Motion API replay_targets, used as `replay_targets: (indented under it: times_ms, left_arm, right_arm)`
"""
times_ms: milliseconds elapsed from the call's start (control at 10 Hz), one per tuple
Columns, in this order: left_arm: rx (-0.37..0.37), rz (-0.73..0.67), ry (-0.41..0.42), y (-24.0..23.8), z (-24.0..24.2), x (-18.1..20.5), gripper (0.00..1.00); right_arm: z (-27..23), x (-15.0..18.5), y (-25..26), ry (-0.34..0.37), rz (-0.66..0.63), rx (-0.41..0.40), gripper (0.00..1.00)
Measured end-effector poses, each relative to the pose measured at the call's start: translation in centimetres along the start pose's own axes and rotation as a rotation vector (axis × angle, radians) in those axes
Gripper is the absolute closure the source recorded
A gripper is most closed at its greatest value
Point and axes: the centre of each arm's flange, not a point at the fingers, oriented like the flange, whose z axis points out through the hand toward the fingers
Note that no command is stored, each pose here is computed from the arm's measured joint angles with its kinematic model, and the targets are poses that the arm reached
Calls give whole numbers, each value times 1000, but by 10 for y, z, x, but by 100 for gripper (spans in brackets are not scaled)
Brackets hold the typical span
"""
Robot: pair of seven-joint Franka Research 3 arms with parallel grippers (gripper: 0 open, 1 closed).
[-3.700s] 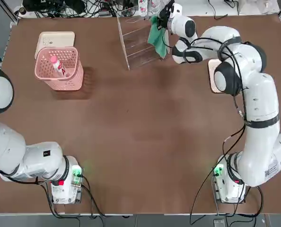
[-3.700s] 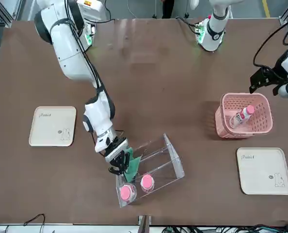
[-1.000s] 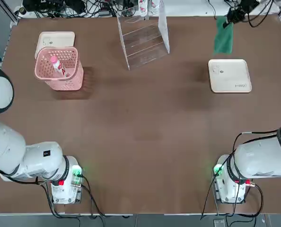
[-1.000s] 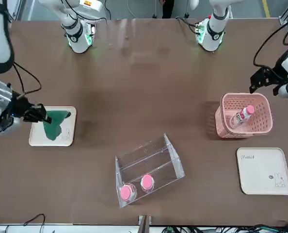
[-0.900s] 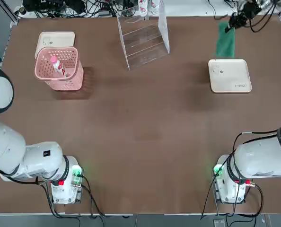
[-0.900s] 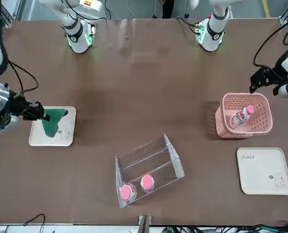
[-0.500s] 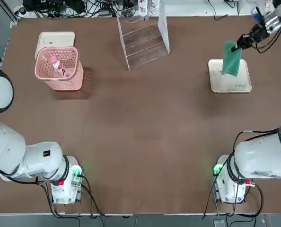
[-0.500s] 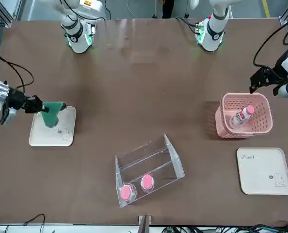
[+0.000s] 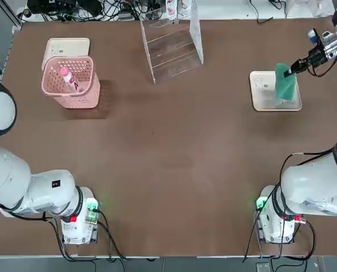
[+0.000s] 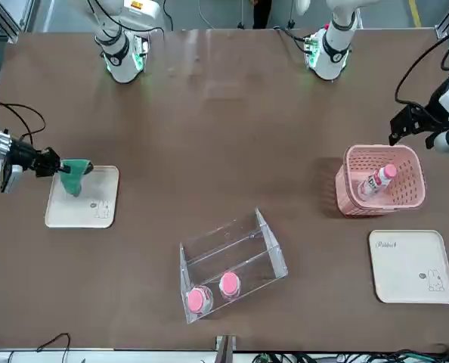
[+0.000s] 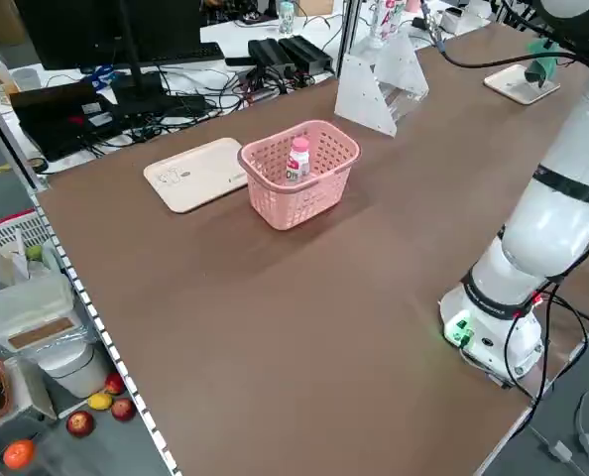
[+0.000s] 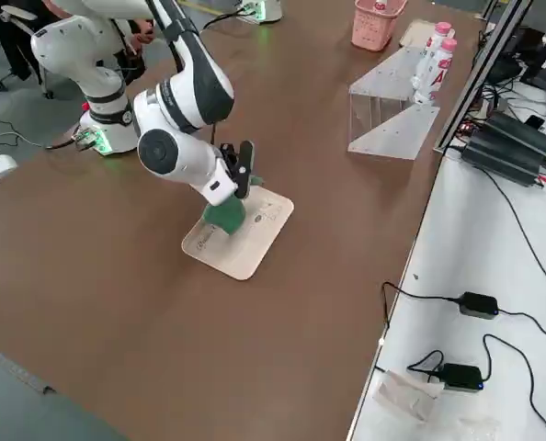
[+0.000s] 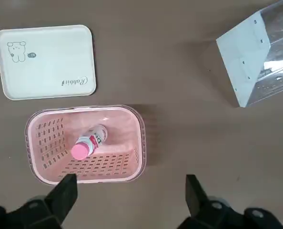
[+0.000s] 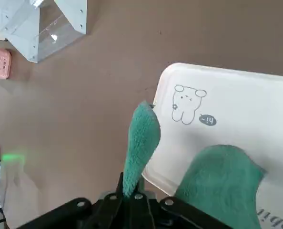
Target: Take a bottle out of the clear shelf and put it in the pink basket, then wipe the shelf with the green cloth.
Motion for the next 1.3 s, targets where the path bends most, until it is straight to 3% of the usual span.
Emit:
replay_targets:
  times_ms: [300,700,1300]
  left_arm:
    - [0,0,0,0,0,0,0]
    - [0,0,0,0,0,0,0]
    - [0,0,0,0,0,0,0]
  right_arm:
    - [12,-7,15,25,-34,32,98]
    - [23,-42,73,39,-123,42,98]
    - [-11,-51,123,70,-311,-140,98]
